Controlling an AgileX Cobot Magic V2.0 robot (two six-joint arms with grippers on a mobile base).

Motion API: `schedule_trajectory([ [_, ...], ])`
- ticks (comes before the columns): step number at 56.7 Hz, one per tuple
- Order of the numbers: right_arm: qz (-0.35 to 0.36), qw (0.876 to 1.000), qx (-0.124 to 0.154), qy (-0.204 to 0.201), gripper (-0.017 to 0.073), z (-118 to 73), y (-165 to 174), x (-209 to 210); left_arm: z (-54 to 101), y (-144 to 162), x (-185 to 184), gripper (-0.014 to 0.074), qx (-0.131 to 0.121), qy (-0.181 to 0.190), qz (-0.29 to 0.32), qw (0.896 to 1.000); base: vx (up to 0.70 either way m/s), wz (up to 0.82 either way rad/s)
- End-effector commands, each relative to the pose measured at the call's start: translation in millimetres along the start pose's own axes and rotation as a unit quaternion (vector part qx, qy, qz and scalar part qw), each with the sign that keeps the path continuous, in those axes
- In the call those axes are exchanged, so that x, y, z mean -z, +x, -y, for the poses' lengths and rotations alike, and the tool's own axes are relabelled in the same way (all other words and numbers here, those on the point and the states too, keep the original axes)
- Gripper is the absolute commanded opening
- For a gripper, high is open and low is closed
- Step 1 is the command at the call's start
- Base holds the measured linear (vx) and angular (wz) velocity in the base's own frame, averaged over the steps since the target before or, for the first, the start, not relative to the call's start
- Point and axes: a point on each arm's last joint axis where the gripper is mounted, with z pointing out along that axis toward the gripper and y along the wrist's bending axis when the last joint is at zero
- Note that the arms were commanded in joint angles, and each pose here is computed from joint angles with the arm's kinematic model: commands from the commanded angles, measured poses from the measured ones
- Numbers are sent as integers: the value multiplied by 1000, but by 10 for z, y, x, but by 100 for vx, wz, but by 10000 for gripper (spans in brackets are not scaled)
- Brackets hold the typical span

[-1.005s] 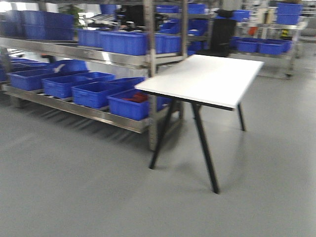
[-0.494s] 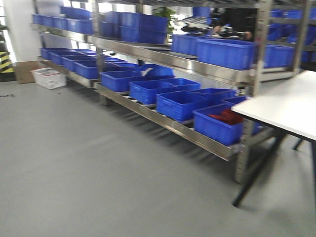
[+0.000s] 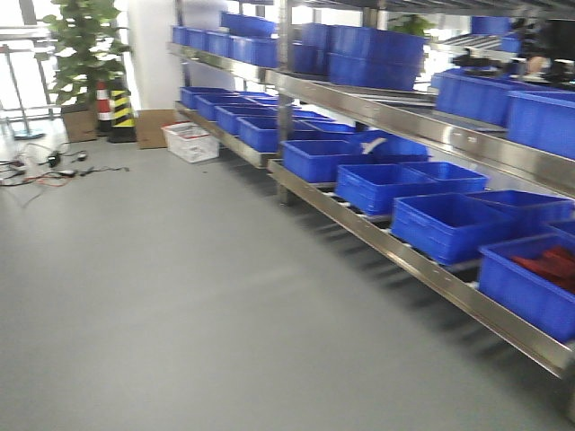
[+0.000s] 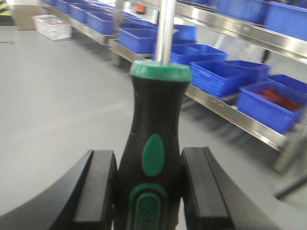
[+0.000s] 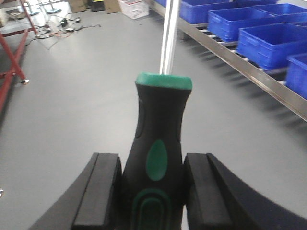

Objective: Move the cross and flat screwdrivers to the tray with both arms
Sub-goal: 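Hold both screwdrivers while the base drives to the grey tray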

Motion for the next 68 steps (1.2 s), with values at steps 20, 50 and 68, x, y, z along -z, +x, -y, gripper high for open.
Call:
schedule_trajectory([
  [20,55,998,5,-4,-8,-17,-160,40,31,-160,42,3,3,11,57,998,58,47],
  [50,55,998,5,-4,-8,-17,-160,40,31,-161,42,3,3,11,57,998,62,33],
  [68,55,998,5,-4,-8,-17,-160,40,31,-161,42,3,3,11,57,998,63,-1],
])
